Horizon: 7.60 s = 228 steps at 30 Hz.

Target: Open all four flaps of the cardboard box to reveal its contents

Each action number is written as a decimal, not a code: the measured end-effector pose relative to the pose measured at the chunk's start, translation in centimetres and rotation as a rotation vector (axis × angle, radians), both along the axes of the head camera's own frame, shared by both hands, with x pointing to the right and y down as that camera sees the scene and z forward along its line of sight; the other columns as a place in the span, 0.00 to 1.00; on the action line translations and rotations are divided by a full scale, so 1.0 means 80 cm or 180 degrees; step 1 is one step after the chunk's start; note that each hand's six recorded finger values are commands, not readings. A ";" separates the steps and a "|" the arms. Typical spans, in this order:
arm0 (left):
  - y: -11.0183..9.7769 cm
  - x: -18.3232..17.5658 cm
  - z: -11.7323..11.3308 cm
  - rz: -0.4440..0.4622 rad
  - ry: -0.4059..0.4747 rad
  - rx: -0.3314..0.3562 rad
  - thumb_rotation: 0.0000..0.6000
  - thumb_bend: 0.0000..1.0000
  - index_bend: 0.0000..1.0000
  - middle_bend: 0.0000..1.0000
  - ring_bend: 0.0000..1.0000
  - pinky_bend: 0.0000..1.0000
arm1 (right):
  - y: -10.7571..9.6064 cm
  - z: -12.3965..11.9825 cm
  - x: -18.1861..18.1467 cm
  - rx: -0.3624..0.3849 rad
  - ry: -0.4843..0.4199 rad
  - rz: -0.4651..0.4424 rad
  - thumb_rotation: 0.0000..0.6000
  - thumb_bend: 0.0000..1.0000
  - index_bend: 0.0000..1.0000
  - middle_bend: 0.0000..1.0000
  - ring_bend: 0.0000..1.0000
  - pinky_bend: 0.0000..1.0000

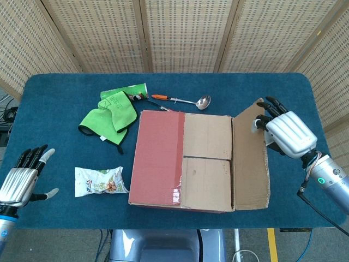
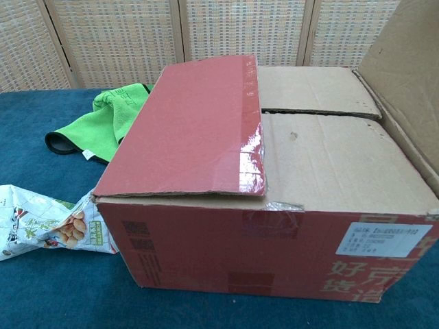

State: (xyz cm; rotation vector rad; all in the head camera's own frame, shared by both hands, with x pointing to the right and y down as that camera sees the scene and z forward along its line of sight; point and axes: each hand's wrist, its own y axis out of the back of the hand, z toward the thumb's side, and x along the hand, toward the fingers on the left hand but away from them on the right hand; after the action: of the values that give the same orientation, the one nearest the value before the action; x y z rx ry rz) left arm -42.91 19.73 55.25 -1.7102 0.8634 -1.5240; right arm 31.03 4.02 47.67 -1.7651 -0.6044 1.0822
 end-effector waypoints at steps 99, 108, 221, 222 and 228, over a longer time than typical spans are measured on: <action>-0.144 0.457 0.021 0.2827 0.1211 -0.0811 0.68 0.35 0.31 0.19 0.00 0.00 | 0.140 0.058 0.143 0.0028 0.0005 0.1519 1.00 1.00 0.04 0.00 0.00 0.00; -0.142 0.453 0.030 0.2809 0.1120 -0.0843 0.68 0.35 0.31 0.26 0.04 0.00 | 0.140 0.060 0.144 0.0011 -0.0009 0.1542 1.00 1.00 0.04 0.00 0.00 0.00; -0.188 0.204 -0.047 0.1693 0.0502 -0.0169 0.70 0.28 0.00 0.00 0.00 0.00 | 0.129 0.058 0.108 0.0002 -0.0024 0.1397 1.00 1.00 0.04 0.00 0.00 0.00; -0.188 0.209 -0.044 0.1696 0.0509 -0.0168 0.72 0.28 0.00 0.00 0.00 0.00 | 0.130 0.058 0.108 0.0002 -0.0025 0.1401 1.00 1.00 0.04 0.00 0.00 0.00; -0.188 0.243 -0.020 0.1694 0.0541 -0.0173 0.77 0.28 0.00 0.00 0.00 0.00 | 0.130 0.059 0.113 0.0000 -0.0024 0.1423 1.00 1.00 0.03 0.00 0.00 0.00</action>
State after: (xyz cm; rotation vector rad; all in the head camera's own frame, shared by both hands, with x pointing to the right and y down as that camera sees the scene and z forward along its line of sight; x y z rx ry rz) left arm -23.46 4.72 53.67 -1.9335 0.3958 -1.0634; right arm 40.04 14.45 52.37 -1.6745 -1.0362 1.3732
